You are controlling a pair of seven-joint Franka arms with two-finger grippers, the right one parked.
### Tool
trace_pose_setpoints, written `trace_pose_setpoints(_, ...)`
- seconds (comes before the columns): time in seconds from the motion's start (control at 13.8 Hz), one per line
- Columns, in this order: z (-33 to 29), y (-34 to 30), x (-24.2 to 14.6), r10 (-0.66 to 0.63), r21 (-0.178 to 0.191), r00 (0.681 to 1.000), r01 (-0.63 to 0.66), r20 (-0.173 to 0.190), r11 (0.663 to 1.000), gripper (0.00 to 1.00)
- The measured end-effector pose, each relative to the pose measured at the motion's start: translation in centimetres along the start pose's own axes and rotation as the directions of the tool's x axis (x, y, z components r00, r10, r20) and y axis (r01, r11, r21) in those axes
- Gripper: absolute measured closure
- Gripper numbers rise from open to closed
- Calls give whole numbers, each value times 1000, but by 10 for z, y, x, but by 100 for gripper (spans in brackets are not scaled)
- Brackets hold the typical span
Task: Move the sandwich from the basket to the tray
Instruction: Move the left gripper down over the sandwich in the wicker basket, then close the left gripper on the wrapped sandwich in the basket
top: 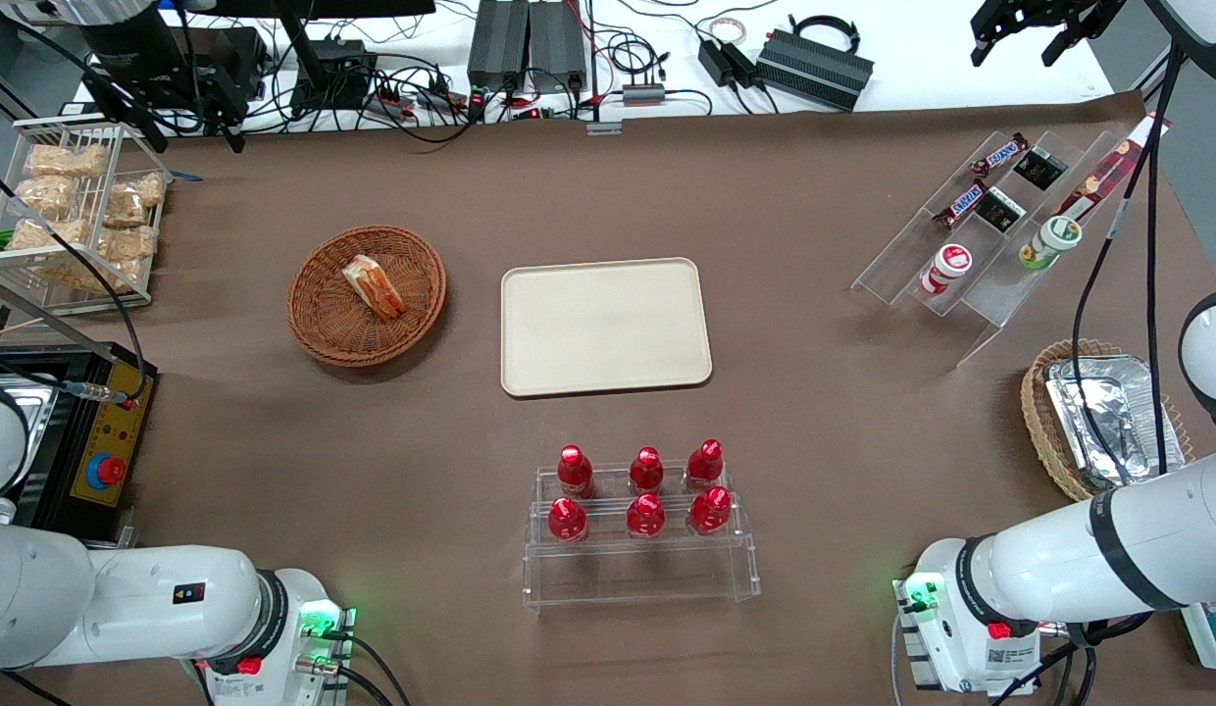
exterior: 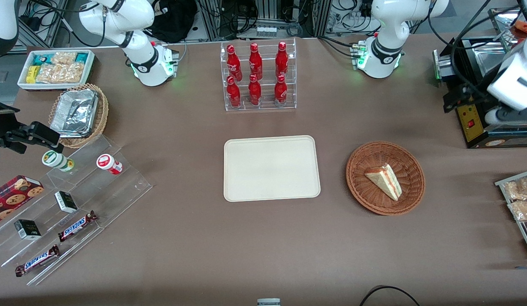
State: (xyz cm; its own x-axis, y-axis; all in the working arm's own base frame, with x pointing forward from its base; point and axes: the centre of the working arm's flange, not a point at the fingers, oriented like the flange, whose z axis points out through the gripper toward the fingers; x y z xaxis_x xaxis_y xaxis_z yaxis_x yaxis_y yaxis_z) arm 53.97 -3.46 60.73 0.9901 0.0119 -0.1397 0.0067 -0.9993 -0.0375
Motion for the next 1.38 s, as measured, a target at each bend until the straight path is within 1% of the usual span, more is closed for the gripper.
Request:
trace_pose_setpoints(0.15, 33, 1, 25, 0, -4, 999, 0, 32, 1000, 0)
trace_pose_setpoints(0.22, 49, 3, 37, -7, -6, 999, 8, 42, 1000, 0)
trace_pose_setpoints(0.29, 64, 5, 48, -20, -7, 999, 20, 42, 1000, 0)
trace_pose_setpoints(0.36, 78, 9, 56, -40, -9, 999, 40, 32, 999, 0)
trace_pose_setpoints(0.44, 90, 13, 63, -67, -11, 998, 68, 15, 998, 0)
trace_pose_setpoints(0.58, 117, 20, 71, -158, -22, 987, 157, -32, 987, 0)
trace_pose_setpoints(0.65, 133, 27, 73, -233, -31, 971, 232, -50, 972, 0)
trace_pose_setpoints(0.8, 163, 43, 76, -389, -57, 918, 385, -75, 921, 0)
trace_pose_setpoints(0.95, 194, 60, 76, -492, -74, 867, 487, -76, 870, 0)
trace_pose_setpoints(1.02, 211, 66, 75, -536, -93, 839, 529, -87, 843, 0)
trace_pose_setpoints(1.09, 226, 68, 73, -587, -115, 804, 576, -97, 809, 0)
trace_pose_setpoints(1.16, 240, 68, 70, -629, -130, 771, 617, -98, 776, 0)
trace_pose_setpoints(1.24, 253, 68, 66, -654, -131, 751, 642, -91, 755, 0)
trace_pose_setpoints(1.31, 264, 67, 63, -669, -124, 739, 658, -82, 742, 0)
trace_pose_setpoints(1.38, 273, 66, 60, -677, -112, 733, 668, -70, 735, 0)
